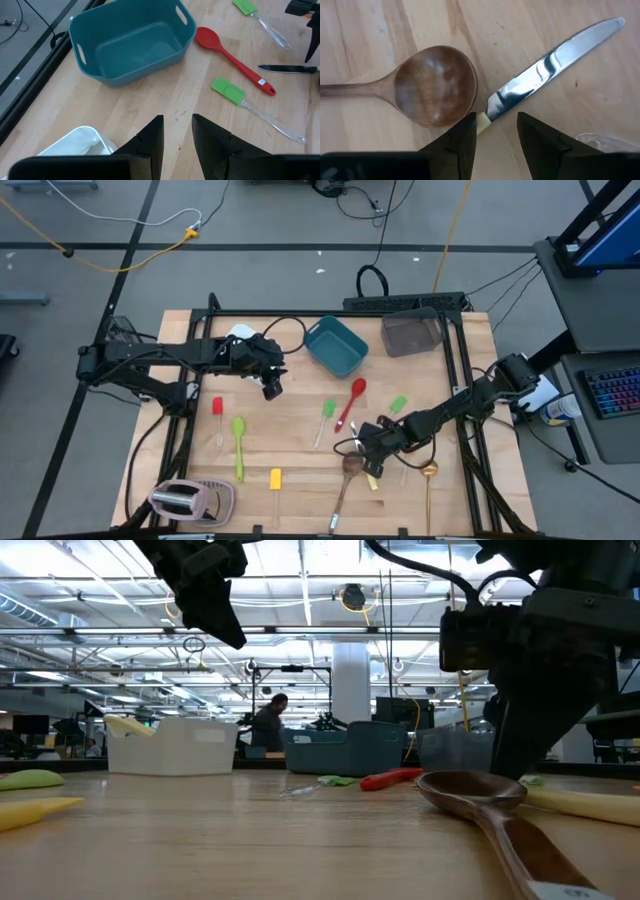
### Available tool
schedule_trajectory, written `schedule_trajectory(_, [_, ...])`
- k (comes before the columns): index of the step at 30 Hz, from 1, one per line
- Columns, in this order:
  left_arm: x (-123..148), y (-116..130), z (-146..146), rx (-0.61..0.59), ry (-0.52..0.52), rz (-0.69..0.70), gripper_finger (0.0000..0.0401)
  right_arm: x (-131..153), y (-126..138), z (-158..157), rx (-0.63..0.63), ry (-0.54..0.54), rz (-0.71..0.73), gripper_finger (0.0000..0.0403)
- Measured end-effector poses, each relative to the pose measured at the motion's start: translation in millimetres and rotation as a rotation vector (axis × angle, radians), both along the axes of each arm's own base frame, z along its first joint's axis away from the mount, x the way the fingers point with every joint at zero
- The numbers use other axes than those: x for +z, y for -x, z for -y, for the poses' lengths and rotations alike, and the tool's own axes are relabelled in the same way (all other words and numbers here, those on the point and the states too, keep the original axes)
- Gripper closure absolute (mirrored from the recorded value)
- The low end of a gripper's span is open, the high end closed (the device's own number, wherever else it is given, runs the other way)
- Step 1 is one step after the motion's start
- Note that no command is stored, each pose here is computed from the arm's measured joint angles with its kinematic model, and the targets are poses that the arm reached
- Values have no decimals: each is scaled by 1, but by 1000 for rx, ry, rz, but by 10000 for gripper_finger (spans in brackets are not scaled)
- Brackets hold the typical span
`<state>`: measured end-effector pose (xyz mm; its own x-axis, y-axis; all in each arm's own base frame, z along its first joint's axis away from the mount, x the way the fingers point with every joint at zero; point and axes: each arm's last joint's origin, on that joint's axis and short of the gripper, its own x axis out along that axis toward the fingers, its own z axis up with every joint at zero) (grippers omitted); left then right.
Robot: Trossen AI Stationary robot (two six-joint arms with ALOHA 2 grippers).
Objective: Pick & Place Kitchen Items
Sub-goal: Put the yellow knife into the white bin
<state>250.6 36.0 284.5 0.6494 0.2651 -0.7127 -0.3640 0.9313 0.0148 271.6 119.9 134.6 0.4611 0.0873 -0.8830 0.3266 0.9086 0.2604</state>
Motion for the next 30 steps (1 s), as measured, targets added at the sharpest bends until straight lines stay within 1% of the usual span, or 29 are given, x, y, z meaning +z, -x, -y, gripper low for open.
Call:
schedule_trajectory(7, [0, 0, 0, 0, 0, -2, 295, 0, 13, 11, 44, 88, -135, 268])
schedule_trajectory(10, [-1, 1, 0, 0, 2, -8, 295, 5, 14, 17, 57, 122, -132, 268])
schedule_trajectory(14, [-1, 1, 0, 15, 15, -3, 295, 15, 15, 25, 79, 136, -104, 268])
schedule_trajectory(17, [-1, 1, 0, 34, 33, 4, 295, 21, 15, 26, 39, 107, -71, 268])
schedule_trajectory(21, [-1, 1, 0, 51, 49, 9, 295, 20, 16, 25, 25, 95, -81, 268])
schedule_trajectory(24, [-1, 1, 0, 54, 52, 9, 295, 20, 16, 24, -46, 58, -77, 268])
schedule_trajectory(28, [-1, 1, 0, 71, 67, 12, 295, 12, 22, 26, -118, 35, -111, 268])
schedule_trajectory(30, [-1, 1, 0, 75, 71, 13, 295, 7, 24, 26, -156, -9, -110, 268])
